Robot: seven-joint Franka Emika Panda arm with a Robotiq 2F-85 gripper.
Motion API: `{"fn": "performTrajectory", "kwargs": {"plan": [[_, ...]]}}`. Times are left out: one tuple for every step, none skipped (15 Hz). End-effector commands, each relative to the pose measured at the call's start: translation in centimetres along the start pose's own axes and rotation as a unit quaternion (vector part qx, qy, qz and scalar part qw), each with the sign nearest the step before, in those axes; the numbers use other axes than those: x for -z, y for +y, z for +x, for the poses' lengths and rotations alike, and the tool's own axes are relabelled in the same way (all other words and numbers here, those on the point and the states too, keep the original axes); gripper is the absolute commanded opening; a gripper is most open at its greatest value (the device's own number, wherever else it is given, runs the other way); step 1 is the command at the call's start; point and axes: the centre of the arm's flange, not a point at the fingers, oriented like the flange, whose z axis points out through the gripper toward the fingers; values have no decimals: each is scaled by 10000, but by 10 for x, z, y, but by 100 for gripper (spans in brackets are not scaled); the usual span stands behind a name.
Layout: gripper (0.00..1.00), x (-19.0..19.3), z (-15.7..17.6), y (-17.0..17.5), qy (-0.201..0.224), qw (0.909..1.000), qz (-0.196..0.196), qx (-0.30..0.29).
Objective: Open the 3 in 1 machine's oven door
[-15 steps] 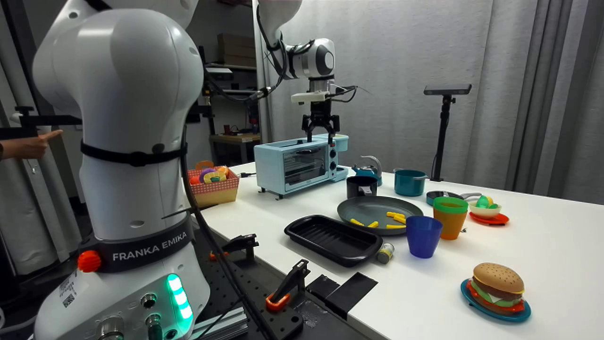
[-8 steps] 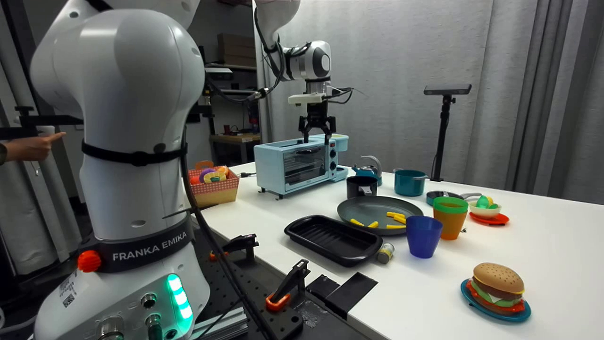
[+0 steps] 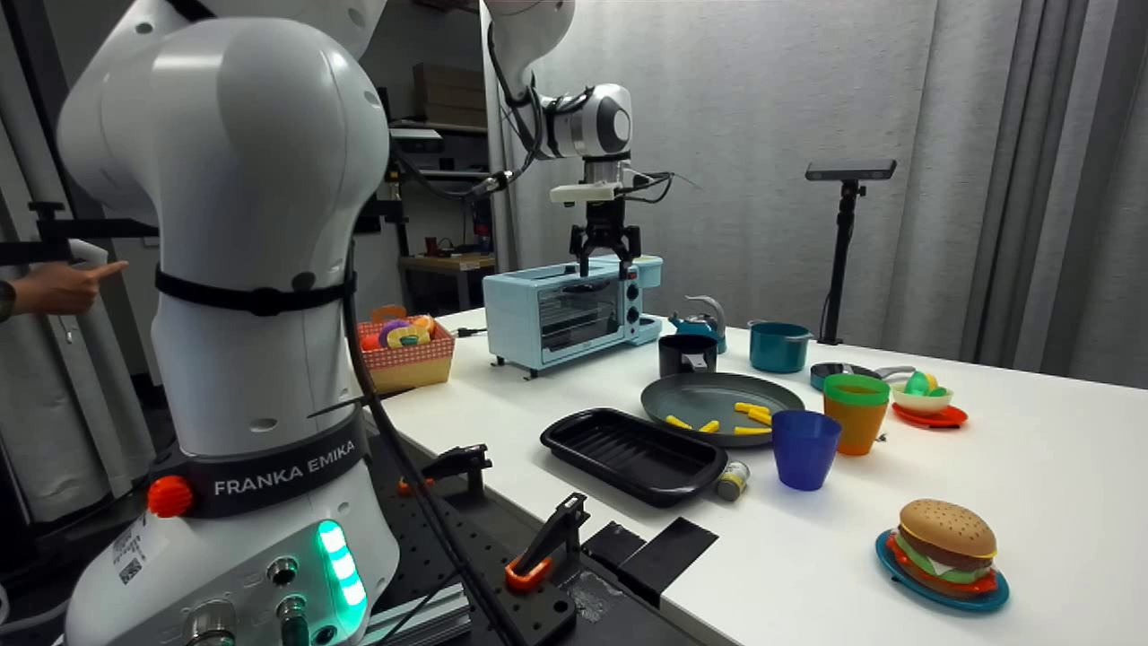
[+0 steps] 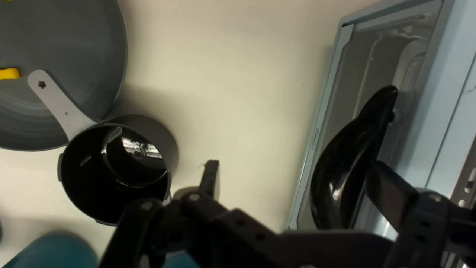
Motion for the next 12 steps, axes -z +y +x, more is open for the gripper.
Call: {"fn": "performTrajectory", "kwargs": {"plan": [[100, -2, 12, -1, -58, 9999, -60, -103], [100, -3, 12, 0, -67, 9999, -62, -105], [100, -4, 13, -1, -74, 9999, -58, -106], [100, -5, 14, -1, -80, 9999, -59, -108], [100, -6, 15, 0, -87, 9999, -57, -110], [100, -7, 16, 0, -94, 9999, -56, -112], [100, -8, 17, 0, -98, 9999, -56, -113], [100, -9, 17, 0, -101, 9999, -56, -116], [100, -10, 18, 1, -104, 9999, -56, -122], [100, -11, 19, 3, -106, 9998, -57, -136], [100, -11, 20, 4, -101, 9998, -51, -154], [100, -11, 21, 6, -95, 9998, -46, -171]]}}
